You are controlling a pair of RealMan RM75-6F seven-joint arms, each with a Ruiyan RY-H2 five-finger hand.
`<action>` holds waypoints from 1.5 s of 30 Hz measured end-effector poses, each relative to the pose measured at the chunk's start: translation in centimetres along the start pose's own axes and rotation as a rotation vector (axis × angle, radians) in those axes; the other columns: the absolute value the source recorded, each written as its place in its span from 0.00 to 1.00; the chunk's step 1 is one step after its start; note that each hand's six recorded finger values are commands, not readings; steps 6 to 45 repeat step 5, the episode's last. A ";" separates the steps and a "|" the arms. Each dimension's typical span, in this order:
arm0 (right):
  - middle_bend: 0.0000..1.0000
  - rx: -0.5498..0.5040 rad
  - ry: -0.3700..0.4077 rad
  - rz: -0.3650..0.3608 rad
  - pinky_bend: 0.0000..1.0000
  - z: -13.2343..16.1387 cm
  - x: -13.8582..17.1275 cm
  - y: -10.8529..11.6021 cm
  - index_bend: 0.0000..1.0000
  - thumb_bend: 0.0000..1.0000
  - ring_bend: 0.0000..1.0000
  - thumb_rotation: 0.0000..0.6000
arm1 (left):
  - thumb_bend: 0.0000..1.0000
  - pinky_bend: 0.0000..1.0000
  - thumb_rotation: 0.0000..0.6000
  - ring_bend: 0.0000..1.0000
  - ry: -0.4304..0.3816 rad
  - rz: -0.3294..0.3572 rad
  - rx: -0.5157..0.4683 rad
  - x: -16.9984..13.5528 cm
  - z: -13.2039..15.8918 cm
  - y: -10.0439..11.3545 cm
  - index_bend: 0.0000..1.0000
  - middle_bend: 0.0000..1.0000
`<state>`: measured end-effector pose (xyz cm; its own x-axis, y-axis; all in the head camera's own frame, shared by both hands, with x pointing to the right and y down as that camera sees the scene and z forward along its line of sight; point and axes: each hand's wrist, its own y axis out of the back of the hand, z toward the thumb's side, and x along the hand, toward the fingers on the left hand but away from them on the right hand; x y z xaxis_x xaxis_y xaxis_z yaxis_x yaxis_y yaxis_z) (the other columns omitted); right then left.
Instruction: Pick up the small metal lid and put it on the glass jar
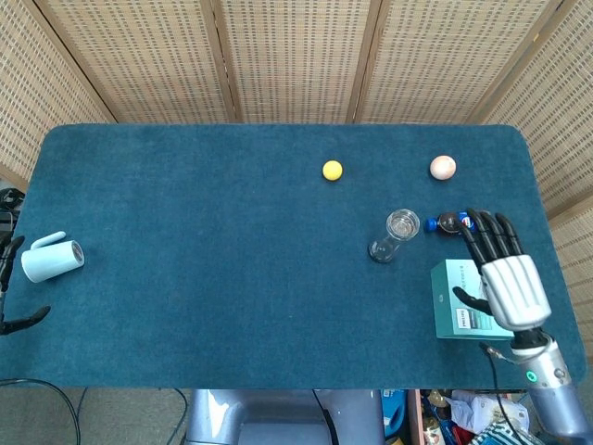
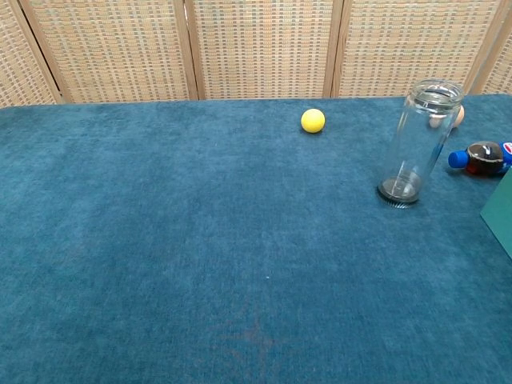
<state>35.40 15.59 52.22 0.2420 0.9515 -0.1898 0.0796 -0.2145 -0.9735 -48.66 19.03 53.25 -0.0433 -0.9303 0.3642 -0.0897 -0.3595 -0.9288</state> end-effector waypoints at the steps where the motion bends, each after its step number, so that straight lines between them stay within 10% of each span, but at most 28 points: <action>1: 0.00 0.002 -0.008 -0.009 0.00 -0.5 0.7 -0.4 0.00 0.00 0.00 1.00 | 0.11 0.00 1.00 0.00 -0.001 -0.001 0.000 -0.1 0.0 0.0 0.00 0.00; 45: 0.00 -0.013 -0.050 -0.028 0.00 -1.7 4.0 -2.2 0.00 0.00 0.00 1.00 | 0.11 0.00 1.00 0.00 -0.002 -0.002 0.002 -0.2 0.1 -0.1 0.00 0.00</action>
